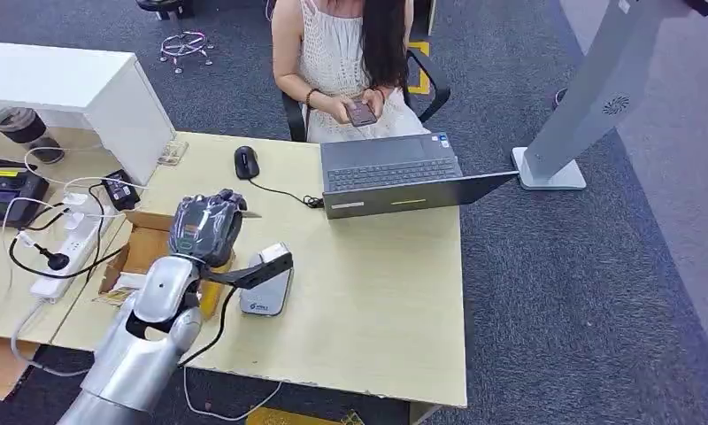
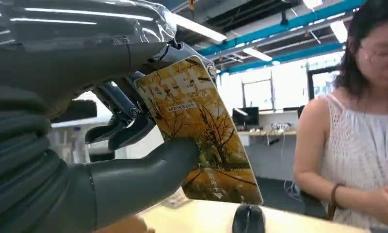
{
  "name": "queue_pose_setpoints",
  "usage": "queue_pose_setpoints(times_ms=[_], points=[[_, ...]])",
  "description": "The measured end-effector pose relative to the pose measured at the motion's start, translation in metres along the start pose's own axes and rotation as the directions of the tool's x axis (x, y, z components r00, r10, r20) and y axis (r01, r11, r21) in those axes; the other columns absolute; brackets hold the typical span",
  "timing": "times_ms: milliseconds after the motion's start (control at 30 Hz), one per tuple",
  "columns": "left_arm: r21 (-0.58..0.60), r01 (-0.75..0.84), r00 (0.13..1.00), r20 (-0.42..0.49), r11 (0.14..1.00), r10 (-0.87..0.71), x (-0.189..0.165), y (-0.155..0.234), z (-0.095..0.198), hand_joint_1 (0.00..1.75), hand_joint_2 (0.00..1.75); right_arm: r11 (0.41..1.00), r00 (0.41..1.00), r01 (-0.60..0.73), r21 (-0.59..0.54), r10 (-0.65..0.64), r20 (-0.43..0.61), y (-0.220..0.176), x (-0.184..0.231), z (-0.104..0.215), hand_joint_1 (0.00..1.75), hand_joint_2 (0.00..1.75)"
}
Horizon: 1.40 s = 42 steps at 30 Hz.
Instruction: Pass the card to the sensor for recognition and then transmit it.
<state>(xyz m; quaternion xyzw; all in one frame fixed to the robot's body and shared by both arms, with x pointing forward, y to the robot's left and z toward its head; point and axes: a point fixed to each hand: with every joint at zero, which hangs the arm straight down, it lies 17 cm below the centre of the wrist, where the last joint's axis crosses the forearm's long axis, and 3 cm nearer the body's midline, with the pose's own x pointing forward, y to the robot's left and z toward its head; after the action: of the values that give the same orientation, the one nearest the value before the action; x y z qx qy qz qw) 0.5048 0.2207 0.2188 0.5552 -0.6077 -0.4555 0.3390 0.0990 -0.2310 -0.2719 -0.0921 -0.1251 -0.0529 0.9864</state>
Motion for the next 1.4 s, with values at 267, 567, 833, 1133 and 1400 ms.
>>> queue_pose_setpoints(times_ms=[267,567,833,1133,1400], points=[[0.029,0.003,1.000,-0.004,1.000,-0.003,-0.004,0.010,-0.003,1.75,1.75,1.000,1.000,-0.004,0.000,0.004,0.001,0.000,0.000,0.000,0.00,1.75],[0.085,0.114,0.989,-0.110,0.990,-0.104,-0.074,0.045,-0.049,1.75,1.75,0.998,0.999,-0.053,0.027,0.053,0.014,0.007,0.001,0.002,0.00,1.75],[0.060,0.171,0.975,-0.157,0.983,-0.160,-0.107,0.045,-0.070,1.75,1.75,0.997,0.997,-0.071,0.038,0.071,0.014,0.012,0.000,0.003,0.00,1.75],[0.043,0.181,0.971,-0.168,0.983,-0.172,-0.114,0.042,-0.073,1.75,1.75,0.996,0.997,-0.078,0.046,0.078,0.013,0.014,-0.001,0.003,0.00,1.75],[0.038,0.185,0.970,-0.169,0.982,-0.176,-0.117,0.041,-0.072,1.75,1.75,0.996,0.997,-0.078,0.045,0.078,0.016,0.014,0.000,0.003,0.00,1.75]])
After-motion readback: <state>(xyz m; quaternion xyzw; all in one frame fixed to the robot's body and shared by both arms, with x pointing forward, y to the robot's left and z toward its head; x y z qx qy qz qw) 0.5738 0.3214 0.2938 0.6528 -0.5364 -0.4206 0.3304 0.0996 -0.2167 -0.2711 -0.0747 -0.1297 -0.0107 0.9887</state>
